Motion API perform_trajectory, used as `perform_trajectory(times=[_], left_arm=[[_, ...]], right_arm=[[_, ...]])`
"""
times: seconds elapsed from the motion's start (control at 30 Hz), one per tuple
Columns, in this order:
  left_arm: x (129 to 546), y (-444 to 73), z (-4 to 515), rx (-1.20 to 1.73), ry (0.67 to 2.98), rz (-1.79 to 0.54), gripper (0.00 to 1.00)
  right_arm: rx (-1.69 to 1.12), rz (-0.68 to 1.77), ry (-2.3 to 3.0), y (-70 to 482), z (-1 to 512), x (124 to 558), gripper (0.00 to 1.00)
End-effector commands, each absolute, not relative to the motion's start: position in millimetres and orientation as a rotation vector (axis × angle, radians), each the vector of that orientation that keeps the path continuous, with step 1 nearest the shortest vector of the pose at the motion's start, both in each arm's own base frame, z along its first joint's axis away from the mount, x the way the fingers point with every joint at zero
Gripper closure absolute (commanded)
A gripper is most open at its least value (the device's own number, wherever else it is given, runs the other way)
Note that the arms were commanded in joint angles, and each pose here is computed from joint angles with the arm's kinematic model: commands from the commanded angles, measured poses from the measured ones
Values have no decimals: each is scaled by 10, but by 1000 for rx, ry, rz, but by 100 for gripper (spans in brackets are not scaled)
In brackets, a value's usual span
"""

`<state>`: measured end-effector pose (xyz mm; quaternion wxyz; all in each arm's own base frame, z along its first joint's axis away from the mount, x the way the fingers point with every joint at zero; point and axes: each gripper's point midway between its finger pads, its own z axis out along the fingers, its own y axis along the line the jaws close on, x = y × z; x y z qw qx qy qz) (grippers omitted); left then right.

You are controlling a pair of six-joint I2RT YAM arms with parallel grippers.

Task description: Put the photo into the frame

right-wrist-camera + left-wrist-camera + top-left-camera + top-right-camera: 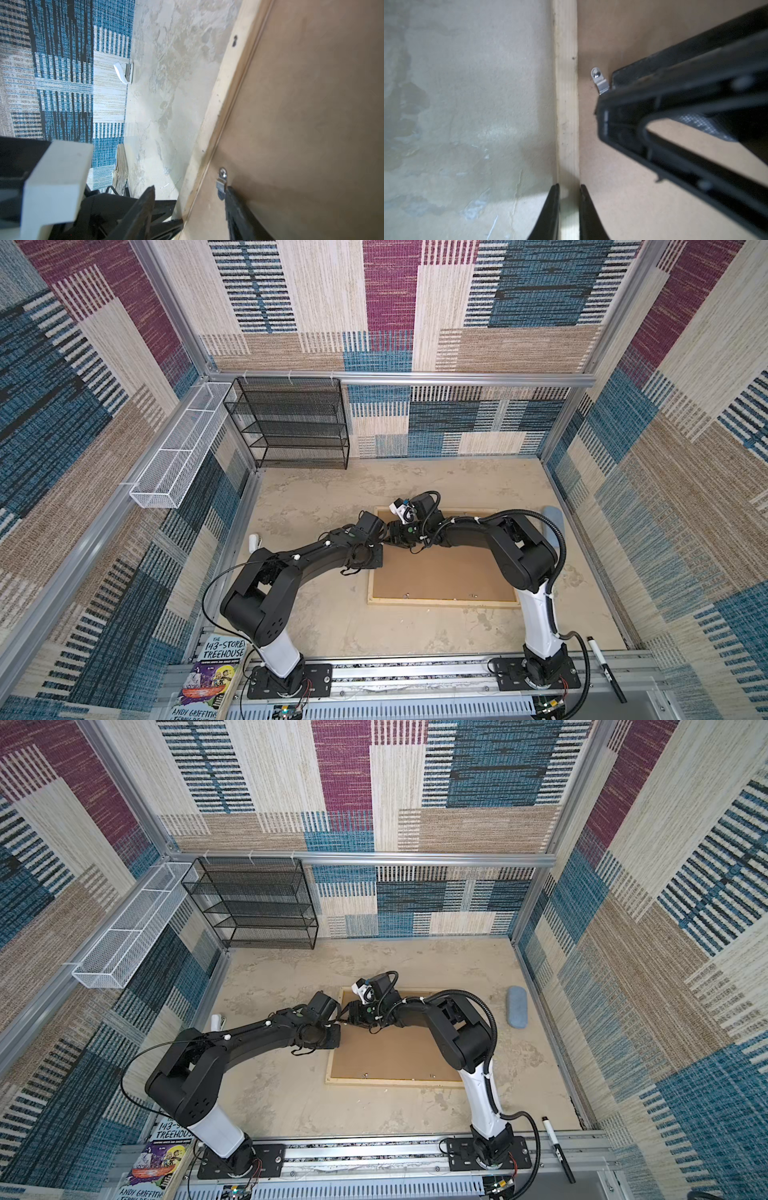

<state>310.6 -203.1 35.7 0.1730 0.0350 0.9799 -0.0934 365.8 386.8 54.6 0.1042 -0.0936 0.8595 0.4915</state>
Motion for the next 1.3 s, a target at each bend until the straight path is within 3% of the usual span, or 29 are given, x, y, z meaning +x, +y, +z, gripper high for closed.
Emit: perform_trajectory(times=[0.0,0.67,1.27], left_arm=[[3020,-2094,307,154,2803,-301,91],[2939,-2268,343,188,2779,-390,93],[2894,-2347,318,206,2776,-457,97]], right_arm=[[-227,1516,2606,3930,409,3549,43],[369,1677,2505,3769,273,3535,42],[661,1654,2471,3730,122,3606,41]])
